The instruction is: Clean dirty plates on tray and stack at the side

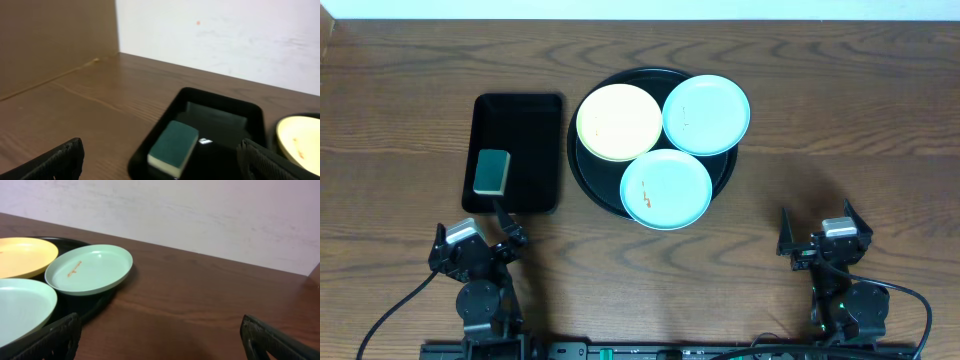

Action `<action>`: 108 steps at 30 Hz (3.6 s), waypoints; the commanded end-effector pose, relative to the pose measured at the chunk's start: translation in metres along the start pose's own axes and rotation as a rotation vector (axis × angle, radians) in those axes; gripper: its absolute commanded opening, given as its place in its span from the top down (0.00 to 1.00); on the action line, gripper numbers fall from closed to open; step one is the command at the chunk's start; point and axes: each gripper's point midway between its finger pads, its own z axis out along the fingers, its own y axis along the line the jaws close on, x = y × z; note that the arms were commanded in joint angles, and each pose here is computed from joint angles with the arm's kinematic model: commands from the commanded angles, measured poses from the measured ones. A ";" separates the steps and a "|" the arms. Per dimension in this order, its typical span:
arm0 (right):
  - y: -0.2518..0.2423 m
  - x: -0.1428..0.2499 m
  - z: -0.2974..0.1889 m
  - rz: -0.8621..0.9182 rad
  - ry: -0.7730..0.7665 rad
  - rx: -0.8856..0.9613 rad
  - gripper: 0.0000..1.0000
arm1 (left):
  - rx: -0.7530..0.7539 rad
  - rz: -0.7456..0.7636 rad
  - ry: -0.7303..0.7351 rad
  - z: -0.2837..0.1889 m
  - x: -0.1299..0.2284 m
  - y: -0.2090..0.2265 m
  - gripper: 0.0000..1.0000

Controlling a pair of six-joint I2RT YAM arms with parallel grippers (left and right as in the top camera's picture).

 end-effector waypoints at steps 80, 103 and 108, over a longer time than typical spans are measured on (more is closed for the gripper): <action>-0.006 0.001 0.000 -0.005 0.004 0.028 0.01 | -0.069 0.306 1.402 0.100 0.045 -0.044 0.40; -0.006 0.001 0.000 -0.005 0.004 0.028 0.01 | -0.117 0.280 1.545 0.123 0.124 -0.025 0.44; -0.006 0.001 0.000 -0.005 0.004 0.028 0.01 | -0.074 0.236 1.573 0.120 0.132 -0.034 0.50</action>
